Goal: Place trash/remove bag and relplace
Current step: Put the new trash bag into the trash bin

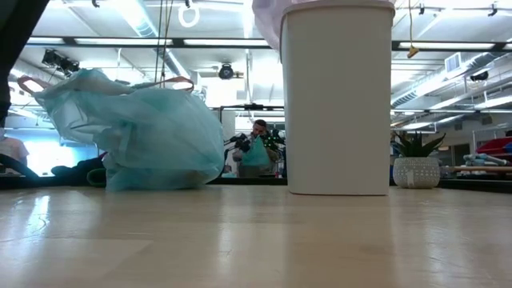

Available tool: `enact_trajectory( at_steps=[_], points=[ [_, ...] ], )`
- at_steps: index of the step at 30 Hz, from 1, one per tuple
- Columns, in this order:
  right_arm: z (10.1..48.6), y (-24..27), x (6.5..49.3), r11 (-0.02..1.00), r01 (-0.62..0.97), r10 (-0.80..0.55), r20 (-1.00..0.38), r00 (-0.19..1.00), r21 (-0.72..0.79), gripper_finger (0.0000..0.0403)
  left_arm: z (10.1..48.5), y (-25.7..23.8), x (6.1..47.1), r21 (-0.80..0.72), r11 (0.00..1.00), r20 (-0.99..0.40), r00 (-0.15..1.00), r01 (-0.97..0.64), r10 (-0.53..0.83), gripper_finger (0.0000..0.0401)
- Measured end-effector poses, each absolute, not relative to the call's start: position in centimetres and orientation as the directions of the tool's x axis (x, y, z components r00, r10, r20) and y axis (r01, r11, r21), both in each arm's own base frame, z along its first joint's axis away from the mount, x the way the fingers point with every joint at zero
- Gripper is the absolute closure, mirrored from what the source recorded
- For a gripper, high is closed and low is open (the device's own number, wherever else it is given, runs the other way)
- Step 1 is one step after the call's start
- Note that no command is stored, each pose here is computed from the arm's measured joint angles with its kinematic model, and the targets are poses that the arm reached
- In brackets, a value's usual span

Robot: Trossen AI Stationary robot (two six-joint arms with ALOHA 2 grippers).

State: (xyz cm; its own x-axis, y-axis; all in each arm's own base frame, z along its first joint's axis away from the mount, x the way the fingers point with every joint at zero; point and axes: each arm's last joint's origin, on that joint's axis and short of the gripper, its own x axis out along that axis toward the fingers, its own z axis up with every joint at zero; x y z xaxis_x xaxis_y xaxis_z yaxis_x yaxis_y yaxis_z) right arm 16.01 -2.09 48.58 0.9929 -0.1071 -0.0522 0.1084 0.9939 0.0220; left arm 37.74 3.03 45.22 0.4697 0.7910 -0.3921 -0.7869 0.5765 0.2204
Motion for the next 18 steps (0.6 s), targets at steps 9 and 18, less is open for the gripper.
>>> enact_trajectory(
  at_steps=[9, 18],
  points=[
    [48.4, -0.8, 17.5, 0.988, 0.123, -0.129, -0.061, 0.99, -0.091, 0.018, 44.7, 3.5, 38.1, 0.221, 0.595, -0.421, 0.475, -0.773, 0.773, 0.04],
    [48.6, -0.8, 20.5, 0.948, 0.226, -0.271, -0.194, 0.943, -0.226, 0.0105, 44.6, 3.5, 38.4, 0.195, 0.621, -0.43, 0.503, -0.76, 0.75, 0.04]
  ],
)
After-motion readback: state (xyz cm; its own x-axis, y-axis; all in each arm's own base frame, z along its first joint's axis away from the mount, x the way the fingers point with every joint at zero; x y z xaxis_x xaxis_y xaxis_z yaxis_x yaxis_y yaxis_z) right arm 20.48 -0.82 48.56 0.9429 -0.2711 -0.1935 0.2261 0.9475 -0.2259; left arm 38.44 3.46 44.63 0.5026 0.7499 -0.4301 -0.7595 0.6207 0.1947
